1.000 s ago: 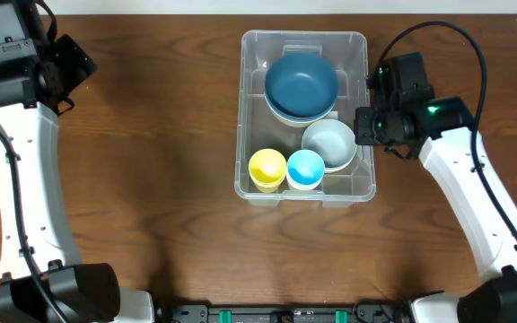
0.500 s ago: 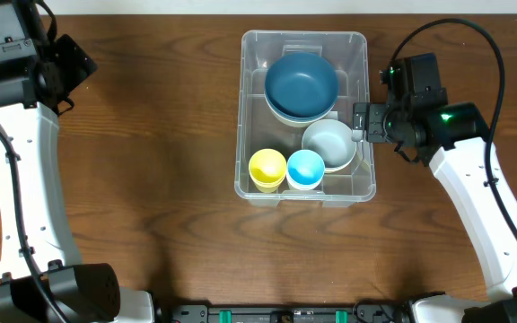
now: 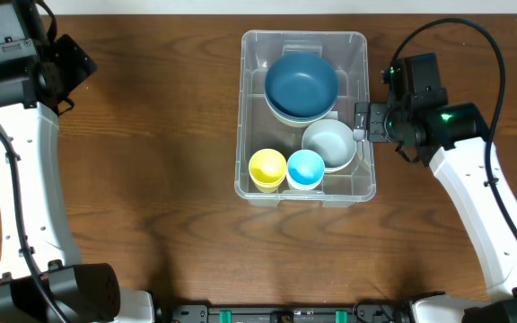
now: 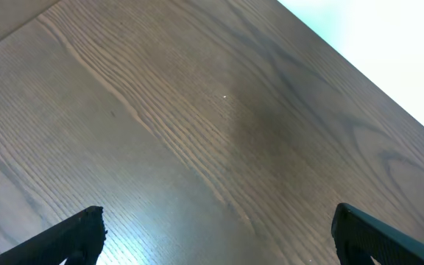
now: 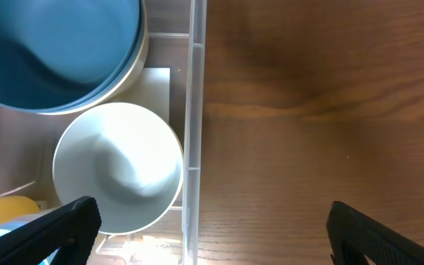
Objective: Pack container
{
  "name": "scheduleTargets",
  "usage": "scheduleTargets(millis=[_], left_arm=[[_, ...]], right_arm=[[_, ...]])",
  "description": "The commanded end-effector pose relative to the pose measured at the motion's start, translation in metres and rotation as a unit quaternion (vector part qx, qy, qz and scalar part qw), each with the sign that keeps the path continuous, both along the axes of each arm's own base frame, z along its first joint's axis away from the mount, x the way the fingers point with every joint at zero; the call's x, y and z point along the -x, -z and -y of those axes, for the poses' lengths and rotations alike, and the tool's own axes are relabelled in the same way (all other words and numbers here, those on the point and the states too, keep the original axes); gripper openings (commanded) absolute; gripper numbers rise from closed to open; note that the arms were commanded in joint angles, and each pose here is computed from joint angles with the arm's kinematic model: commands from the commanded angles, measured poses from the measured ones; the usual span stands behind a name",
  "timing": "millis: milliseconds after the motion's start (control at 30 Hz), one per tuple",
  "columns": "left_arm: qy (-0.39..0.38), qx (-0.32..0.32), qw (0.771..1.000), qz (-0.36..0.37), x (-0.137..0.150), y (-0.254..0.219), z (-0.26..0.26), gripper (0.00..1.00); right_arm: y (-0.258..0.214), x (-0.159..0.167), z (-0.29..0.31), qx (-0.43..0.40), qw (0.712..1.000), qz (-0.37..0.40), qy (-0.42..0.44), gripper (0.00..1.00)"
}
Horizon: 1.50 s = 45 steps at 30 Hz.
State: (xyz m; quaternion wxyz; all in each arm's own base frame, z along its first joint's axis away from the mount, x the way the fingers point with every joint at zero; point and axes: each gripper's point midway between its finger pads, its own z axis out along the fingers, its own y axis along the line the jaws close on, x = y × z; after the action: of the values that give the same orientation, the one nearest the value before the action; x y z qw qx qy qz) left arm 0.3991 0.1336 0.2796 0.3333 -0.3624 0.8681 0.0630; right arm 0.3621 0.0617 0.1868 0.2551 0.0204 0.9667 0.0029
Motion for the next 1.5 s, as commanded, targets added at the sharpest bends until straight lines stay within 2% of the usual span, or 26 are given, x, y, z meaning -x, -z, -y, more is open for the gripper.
scheduleTargets(millis=[0, 833, 933, 1033, 1133, 1233, 1367, 1467], left_arm=[[0.0, -0.009, 1.0, 0.0, 0.002, -0.004, -0.003, 0.98], [0.0, -0.009, 1.0, 0.0, 0.002, -0.004, -0.003, 0.98], [0.0, -0.009, 1.0, 0.001, 0.002, -0.004, -0.003, 0.98], [0.0, -0.009, 1.0, 0.001, 0.002, -0.004, -0.003, 0.98], [0.0, -0.009, 1.0, 0.0, 0.002, -0.004, -0.003, 0.98], [0.0, -0.009, 1.0, 0.0, 0.002, -0.004, -0.003, 0.98], [0.0, -0.009, 1.0, 0.0, 0.002, -0.004, -0.003, 0.98], [0.0, -0.009, 1.0, 0.001, 0.002, -0.004, -0.003, 0.98]], right_arm=[[-0.01, -0.002, 0.005, 0.004, 1.0, 0.015, 0.009, 0.99], [-0.011, -0.004, 0.005, 0.004, 1.0, 0.021, 0.01, 0.99], [-0.02, -0.018, 0.002, -0.005, 0.998, 0.055, 0.01, 0.99], [-0.049, -0.04, -0.009, -0.03, 0.99, 0.134, 0.001, 0.99], [-0.104, -0.054, -0.025, -0.041, 0.966, 0.253, -0.033, 0.99], [-0.166, -0.052, -0.036, -0.045, 0.922, 0.379, -0.065, 0.99], [-0.237, -0.018, -0.031, -0.055, 0.844, 0.528, -0.071, 0.99], [-0.258, 0.017, -0.016, -0.056, 0.8, 0.594, -0.063, 0.99]])
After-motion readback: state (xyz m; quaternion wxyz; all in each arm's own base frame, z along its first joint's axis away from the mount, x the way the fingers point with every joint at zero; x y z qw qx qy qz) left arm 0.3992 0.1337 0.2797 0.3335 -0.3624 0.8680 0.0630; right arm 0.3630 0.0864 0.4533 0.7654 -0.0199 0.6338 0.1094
